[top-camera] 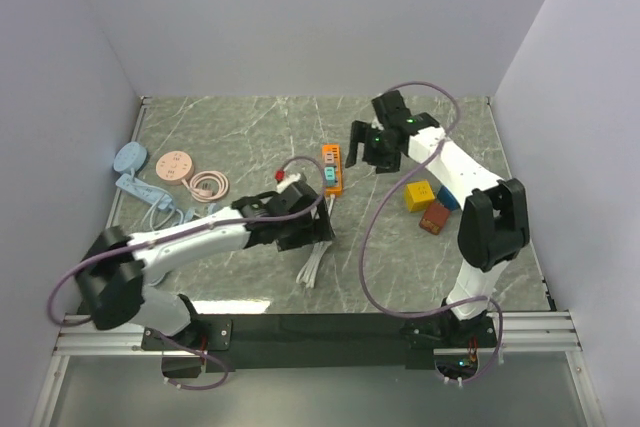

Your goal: Pull the plug off the socket

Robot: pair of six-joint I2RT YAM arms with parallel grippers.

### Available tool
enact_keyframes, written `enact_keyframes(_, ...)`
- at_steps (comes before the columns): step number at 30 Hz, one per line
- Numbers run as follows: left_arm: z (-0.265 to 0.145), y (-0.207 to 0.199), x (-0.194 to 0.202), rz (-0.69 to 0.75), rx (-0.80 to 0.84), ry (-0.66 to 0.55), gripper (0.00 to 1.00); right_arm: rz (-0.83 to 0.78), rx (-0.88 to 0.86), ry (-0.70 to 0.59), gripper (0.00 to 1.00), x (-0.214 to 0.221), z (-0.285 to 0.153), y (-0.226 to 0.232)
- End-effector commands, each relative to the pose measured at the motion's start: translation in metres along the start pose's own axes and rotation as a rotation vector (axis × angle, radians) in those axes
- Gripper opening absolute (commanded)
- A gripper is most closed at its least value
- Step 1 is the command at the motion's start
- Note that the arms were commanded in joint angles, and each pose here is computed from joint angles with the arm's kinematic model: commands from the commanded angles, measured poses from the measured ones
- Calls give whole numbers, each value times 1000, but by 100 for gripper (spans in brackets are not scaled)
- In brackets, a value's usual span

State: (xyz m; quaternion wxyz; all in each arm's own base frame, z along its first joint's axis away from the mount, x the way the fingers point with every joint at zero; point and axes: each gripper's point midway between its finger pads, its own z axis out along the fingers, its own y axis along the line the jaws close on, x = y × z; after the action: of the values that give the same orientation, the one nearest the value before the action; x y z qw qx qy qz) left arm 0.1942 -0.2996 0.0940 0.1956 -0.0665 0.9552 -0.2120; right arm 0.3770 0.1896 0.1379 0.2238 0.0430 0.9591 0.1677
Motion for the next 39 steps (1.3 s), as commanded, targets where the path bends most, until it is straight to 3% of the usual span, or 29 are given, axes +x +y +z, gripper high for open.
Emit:
enact_keyframes(1, -48, -17, -47, -142, 112, -179, 94, -99, -6, -20, 90, -4, 0, 26)
enact_keyframes(10, -88, 41, -126, -280, 166, -345, 95, -161, 32, -14, 90, -2, 28, 61)
enact_keyframes(19, -97, 76, -135, -329, 133, -386, 95, -202, 90, 37, 79, 5, 63, 68)
enact_keyframes(25, -94, 88, -132, -362, 131, -384, 94, -227, 116, 82, 57, 16, 81, 70)
enact_keyframes(31, -94, 93, -130, -368, 125, -384, 93, -234, 156, 115, 53, 29, 100, 68)
enact_keyframes(33, -94, 94, -130, -370, 127, -383, 93, -235, 167, 118, 47, 31, 104, 68)
enact_keyframes(39, -88, 97, -126, -367, 122, -372, 93, -239, 177, 109, 9, 33, 101, 66)
